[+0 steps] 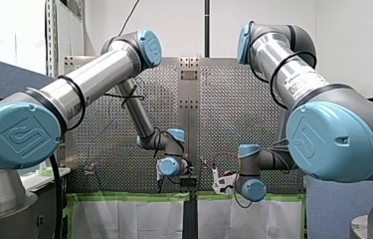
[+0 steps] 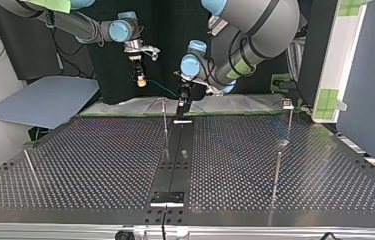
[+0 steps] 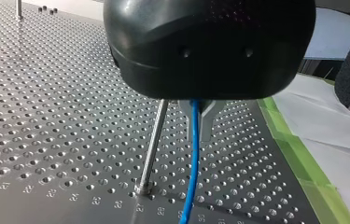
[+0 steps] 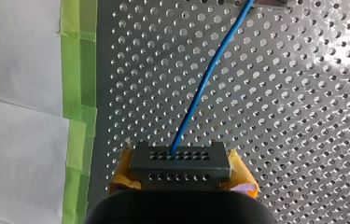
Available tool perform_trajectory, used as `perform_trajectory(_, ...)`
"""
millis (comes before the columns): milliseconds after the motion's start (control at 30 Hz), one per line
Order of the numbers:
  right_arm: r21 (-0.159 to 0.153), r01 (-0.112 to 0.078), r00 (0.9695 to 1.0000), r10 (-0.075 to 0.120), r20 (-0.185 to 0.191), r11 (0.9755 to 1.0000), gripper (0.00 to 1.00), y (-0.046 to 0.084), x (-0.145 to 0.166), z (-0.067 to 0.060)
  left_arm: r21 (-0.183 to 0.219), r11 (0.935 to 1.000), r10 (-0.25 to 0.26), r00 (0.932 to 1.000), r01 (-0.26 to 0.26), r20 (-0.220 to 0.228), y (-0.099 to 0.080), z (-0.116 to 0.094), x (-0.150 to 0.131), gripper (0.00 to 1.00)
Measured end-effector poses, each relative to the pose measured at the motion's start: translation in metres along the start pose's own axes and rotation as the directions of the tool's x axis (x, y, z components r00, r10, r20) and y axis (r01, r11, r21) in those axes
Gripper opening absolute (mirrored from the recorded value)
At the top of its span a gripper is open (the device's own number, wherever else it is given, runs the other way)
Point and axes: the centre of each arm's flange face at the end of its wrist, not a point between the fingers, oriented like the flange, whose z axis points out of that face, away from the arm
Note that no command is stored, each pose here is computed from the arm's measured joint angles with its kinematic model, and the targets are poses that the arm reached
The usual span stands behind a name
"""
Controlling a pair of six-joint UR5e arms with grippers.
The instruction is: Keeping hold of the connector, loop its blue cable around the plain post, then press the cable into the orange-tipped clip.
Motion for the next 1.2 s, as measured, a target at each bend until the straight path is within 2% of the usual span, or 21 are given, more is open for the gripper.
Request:
perform_trajectory(267, -0.003, 0.0, 1.0, 0.0, 0.002, 1.0, 0.0, 0.0, -0.001, 0.0, 0.001, 1.0, -0.005, 1.0, 0.005, 0.007, -0.004, -0.001, 0.0, 0.0)
perform_trajectory(533, -0.004, -0.001, 0.9999, 0.001, 0.011, 1.0, 0.0, 0.0, -0.01, 0.002, 0.001, 0.9992, -0.039, 0.9979, 0.039, 0.052, -0.015, -0.002, -0.001, 0.0)
perform_trajectory(700, -0.007, -0.001, 0.9998, 0.001, 0.018, 1.0, 0.0, 0.0, -0.014, 0.009, 0.004, 0.9977, -0.068, 0.9953, 0.068, 0.069, -0.018, -0.001, 0.011, 0.0)
perform_trajectory(833, -0.01, -0.001, 0.9999, 0.001, 0.016, 1.0, 0.0, 0.001, -0.012, 0.016, -0.01, 0.9971, -0.074, 0.9949, 0.075, 0.068, -0.016, 0.0, 0.025, 0.0)
perform_trajectory(1200, -0.02, -0.002, 1.0, 0.002, 0.007, 0.9998, 0.0, 0.008, -0.003, 0.036, -0.019, 0.9943, -0.103, 0.9908, 0.105, 0.088, -0.016, 0.013, 0.019, 0.0)
